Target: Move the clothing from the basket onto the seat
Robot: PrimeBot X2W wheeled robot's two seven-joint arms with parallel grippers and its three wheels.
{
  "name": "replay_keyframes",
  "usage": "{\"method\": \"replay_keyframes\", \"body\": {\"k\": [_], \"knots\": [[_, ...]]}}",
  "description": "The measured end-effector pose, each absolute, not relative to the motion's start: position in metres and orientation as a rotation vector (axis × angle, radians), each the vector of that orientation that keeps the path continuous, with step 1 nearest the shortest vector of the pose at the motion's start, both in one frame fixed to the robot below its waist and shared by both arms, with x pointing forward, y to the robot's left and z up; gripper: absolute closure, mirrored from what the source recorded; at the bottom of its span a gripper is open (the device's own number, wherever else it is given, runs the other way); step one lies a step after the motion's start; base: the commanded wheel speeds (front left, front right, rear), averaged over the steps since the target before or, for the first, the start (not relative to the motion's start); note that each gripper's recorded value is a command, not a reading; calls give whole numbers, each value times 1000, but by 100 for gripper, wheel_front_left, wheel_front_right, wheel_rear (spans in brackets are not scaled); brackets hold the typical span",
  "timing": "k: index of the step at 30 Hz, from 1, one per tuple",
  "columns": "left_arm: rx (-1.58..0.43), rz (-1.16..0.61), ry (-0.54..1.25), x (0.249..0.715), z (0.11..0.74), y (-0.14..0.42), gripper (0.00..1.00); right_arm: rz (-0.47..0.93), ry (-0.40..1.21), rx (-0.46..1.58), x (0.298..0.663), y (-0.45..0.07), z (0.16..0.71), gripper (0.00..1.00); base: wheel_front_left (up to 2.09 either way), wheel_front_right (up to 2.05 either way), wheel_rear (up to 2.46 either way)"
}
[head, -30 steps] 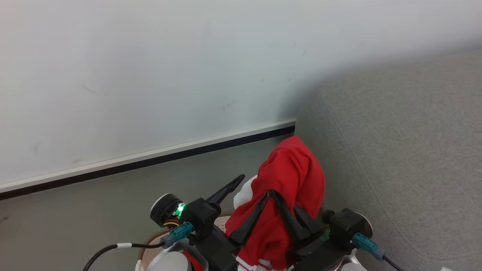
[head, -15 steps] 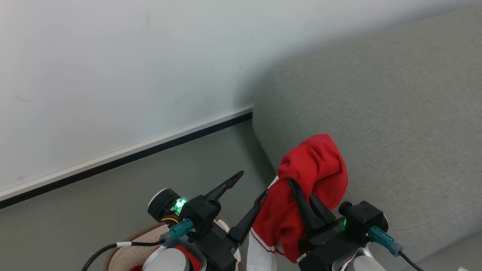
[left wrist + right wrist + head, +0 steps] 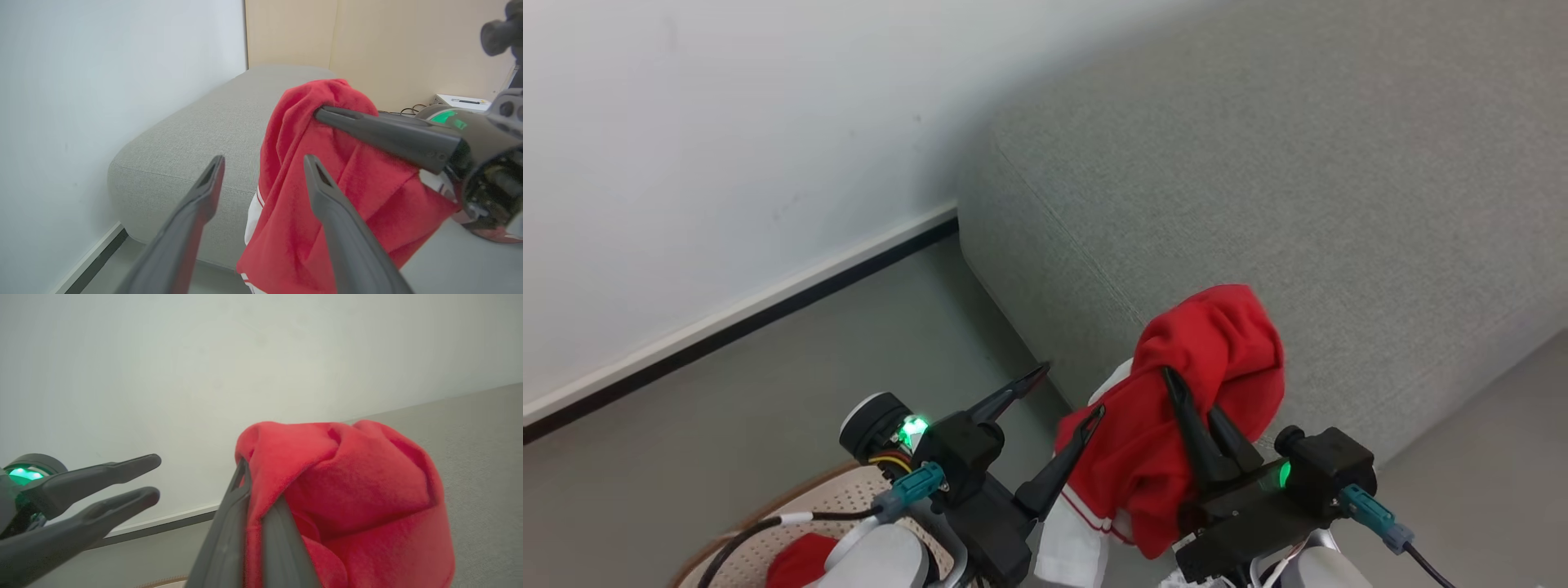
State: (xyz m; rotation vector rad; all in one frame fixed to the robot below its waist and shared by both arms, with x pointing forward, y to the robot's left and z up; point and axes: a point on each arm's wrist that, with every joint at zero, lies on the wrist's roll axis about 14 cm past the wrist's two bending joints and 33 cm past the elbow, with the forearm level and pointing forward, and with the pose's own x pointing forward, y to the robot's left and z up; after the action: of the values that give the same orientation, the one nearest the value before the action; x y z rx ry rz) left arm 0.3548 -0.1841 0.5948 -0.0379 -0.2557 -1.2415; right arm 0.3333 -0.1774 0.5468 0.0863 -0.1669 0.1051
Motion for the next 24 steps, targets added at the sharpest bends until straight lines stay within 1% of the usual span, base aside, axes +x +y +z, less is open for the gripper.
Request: {"method": "replay_keyframes", "body": {"k": [9,13,19,24], "knots": [[-51,-1296,-232,360,582,-197,0,24,-154,82,339,-198,543,100,0,0,0],[-41,-1304,-217,369,574,-198,0,-4,-155,83,349,-205,543,100,0,0,0],[-39,-1328,-206,382,563,-202,0,-71,-241,32,381,-238,574,100,0,0,0],[-32,-1328,-203,404,552,-201,0,-105,-367,-58,421,-264,619,100,0,0,0]]}}
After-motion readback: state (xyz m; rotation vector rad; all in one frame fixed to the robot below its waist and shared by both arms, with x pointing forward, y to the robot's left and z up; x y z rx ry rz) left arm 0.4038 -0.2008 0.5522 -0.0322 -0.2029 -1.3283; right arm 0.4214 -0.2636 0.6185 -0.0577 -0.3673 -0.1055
